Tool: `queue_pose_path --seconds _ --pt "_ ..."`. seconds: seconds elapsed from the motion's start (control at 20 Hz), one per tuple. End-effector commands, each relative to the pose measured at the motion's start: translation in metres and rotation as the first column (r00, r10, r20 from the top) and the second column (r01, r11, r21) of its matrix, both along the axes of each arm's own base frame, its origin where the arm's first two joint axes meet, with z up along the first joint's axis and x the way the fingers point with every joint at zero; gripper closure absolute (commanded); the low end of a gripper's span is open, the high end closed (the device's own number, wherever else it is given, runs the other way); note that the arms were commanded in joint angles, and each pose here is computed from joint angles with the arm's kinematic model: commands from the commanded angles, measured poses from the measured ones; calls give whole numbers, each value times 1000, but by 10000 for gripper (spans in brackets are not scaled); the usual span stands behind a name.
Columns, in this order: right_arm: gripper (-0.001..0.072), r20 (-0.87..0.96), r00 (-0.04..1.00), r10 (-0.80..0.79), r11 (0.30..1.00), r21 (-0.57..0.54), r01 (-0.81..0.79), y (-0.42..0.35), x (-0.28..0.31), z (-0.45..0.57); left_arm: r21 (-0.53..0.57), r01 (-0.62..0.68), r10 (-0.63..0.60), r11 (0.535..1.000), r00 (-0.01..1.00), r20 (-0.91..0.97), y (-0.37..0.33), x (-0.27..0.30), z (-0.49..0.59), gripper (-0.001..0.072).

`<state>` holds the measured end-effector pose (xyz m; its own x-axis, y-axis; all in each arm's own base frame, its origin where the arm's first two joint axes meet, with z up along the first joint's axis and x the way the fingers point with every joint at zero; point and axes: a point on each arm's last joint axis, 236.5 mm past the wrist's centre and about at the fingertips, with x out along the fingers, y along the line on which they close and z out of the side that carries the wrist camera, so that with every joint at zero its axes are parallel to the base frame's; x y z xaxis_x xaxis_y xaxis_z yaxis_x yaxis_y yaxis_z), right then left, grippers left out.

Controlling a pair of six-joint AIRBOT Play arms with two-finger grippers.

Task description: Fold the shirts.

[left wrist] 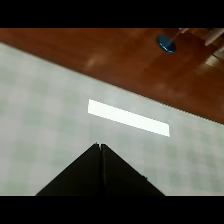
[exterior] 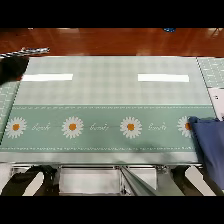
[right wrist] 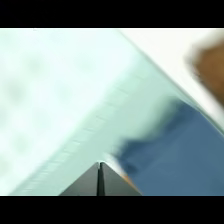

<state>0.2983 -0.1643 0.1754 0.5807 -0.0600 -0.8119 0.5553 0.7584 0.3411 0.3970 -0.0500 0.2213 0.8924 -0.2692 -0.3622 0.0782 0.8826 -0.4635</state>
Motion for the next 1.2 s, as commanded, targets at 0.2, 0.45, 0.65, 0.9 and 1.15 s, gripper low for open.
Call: queue_pose_path --seconds 0.2,0.45,0.65,0.9,1.15 --pt "687 -129 777 616 754 -187 -630 218 139 -49 177 395 -301 902 866 -399 -130 57 -100 691" --pt "687 -429 710 559 767 -57 -639 218 115 -157 106 324 -183 940 742 -645 -101 34 -204 690" --pt "687 -388 738 553 778 -77 -624 220 125 -161 104 316 -171 943 729 -663 -94 32 -207 690" --pt "687 -405 729 552 777 -67 -625 219 120 -162 103 317 -173 943 730 -661 -95 32 -207 690" --pt "687 -405 729 552 777 -67 -625 219 120 -162 103 317 -173 943 730 -661 -95 32 -207 690"
